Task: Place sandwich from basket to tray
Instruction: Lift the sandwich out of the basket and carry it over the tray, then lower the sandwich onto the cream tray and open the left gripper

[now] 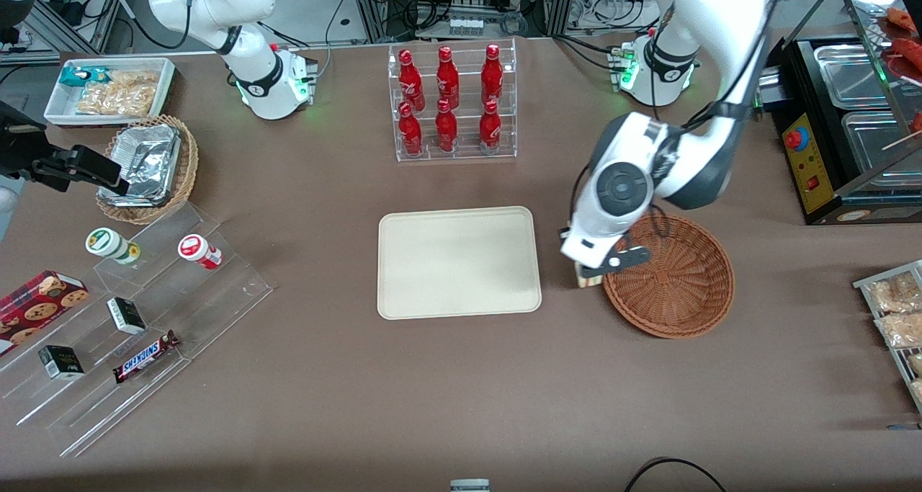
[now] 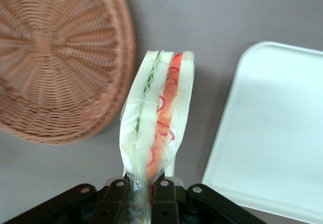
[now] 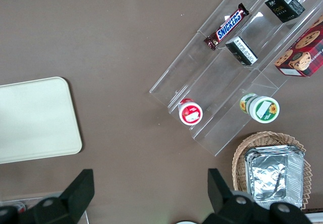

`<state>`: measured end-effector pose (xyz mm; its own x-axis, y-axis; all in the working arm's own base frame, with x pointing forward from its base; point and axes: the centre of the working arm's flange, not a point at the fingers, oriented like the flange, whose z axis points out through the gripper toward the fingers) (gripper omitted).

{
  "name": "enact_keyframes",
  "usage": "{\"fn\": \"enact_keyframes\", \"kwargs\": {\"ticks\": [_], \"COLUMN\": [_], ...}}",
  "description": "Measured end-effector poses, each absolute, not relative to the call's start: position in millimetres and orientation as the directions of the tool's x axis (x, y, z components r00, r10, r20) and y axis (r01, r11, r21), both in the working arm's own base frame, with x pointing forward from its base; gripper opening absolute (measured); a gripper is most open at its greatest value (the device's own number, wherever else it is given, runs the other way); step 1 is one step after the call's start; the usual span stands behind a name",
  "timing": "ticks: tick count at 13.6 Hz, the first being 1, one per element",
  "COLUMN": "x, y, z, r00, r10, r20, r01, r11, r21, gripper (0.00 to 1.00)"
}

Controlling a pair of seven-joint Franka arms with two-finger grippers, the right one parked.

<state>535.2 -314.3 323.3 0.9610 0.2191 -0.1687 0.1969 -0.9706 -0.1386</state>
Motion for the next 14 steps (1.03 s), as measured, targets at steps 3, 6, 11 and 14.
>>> {"fn": "enact_keyframes", "kwargs": {"ticks": [3, 6, 11, 14], "x": [533, 532, 515, 505], "y": [-362, -402, -472, -500], "z": [308, 297, 274, 264], "r00": [0.967, 0.967, 0.97, 0.968], "r10": [0.192, 0.209, 0.225, 0.239], "r20": [-0.166, -0.146, -0.088, -0.073], "r01": [0.172, 0.193, 0.221, 0.237], "r11": [-0.977, -0.974, -0.974, -0.971], "r21": [-0.13, -0.117, -0.053, -0.031], "gripper": [0.15, 0.15, 0.15, 0.15]}}
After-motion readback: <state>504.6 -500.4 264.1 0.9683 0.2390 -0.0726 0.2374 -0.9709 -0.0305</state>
